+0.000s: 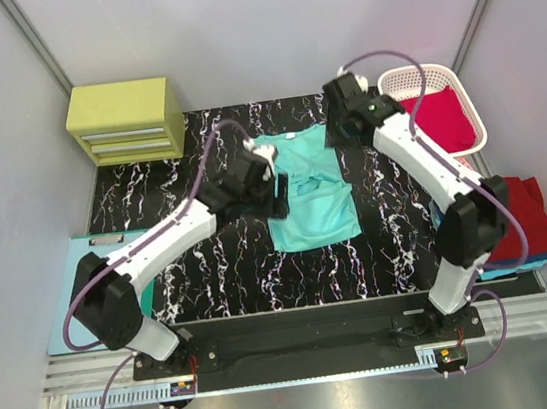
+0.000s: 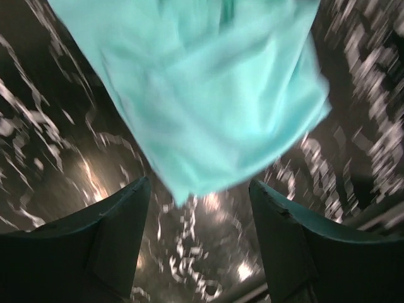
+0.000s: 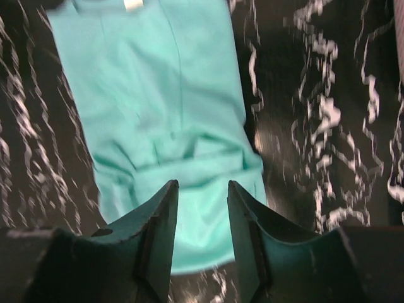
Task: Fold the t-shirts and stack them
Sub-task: Grab one side of the 2/3 rectangular tshirt with both arms
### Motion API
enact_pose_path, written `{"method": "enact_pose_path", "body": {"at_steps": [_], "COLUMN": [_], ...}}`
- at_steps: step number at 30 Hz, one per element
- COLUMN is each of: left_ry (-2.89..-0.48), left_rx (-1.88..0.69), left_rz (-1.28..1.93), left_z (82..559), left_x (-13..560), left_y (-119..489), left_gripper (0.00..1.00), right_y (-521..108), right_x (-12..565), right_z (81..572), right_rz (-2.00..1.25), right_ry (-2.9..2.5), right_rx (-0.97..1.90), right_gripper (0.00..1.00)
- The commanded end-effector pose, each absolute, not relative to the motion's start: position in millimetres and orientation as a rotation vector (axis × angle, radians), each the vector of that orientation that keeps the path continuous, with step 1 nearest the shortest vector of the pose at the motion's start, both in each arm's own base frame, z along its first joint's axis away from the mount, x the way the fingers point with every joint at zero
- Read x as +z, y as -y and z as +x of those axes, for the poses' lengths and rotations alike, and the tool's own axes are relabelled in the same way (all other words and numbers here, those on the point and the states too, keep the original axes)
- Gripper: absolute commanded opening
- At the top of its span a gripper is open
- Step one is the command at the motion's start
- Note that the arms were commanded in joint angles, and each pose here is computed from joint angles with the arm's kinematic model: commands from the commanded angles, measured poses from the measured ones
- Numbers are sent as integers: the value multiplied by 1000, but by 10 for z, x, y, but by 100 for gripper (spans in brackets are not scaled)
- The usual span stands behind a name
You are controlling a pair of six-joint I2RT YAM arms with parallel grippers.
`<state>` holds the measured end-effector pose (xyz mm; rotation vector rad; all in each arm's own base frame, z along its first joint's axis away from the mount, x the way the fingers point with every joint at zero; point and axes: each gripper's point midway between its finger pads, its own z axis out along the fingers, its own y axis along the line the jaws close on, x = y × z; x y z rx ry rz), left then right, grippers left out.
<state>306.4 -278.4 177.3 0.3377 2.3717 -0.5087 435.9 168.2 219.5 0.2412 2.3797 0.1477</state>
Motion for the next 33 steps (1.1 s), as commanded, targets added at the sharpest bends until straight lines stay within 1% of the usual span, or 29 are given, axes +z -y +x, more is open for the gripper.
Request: {"method": "enact_pose_path", "body": {"at_steps": [1, 3, 4, 5, 9, 15, 21, 27, 29, 33], "left_ry": [-2520, -2552, -2549, -2555, -2587, -2580, -2615, -2576, -2545, -2537], "left_rx": [-468, -445, -439, -418, -397, -365, -349, -301, -275, -244], "left_rz": [434, 463, 478, 485, 522, 542, 548, 507, 468, 423], "left_z": [2527, 2392, 2342, 2317, 2212, 2238, 2310, 2514, 2669, 2753], "left_x": [1274, 1144, 1133, 1095, 966, 920, 655, 545, 584, 574], "left_y": [2629, 2570, 2572, 2546, 2544, 2631, 2736, 2790, 2831, 2835], "left_gripper": [68, 68, 68, 68, 67, 66, 65, 63, 61, 61], "right_y": [-1738, -1754, -1743, -1738, -1707, -1691, -1636, -1593, -1570, -1537], "right_x": [1567, 1581, 1412, 1449, 1243, 1206, 1108, 1109, 1102, 1070], "right_z": [3604, 3385, 3200, 3124, 2839, 2720, 2646, 2622, 2607, 2592], "right_rz": [159, 168, 149, 168, 159, 139, 114, 99, 93, 88], "right_ry": [-2531, -2521, -2562, -2550, -2596, -2604, -2629, -2622, -2621, -2623], "right_rx": [37, 64, 43, 67, 70, 63, 38, 26, 18, -1], "right_gripper": [44, 44, 44, 44, 44, 44, 44, 44, 44, 44]}}
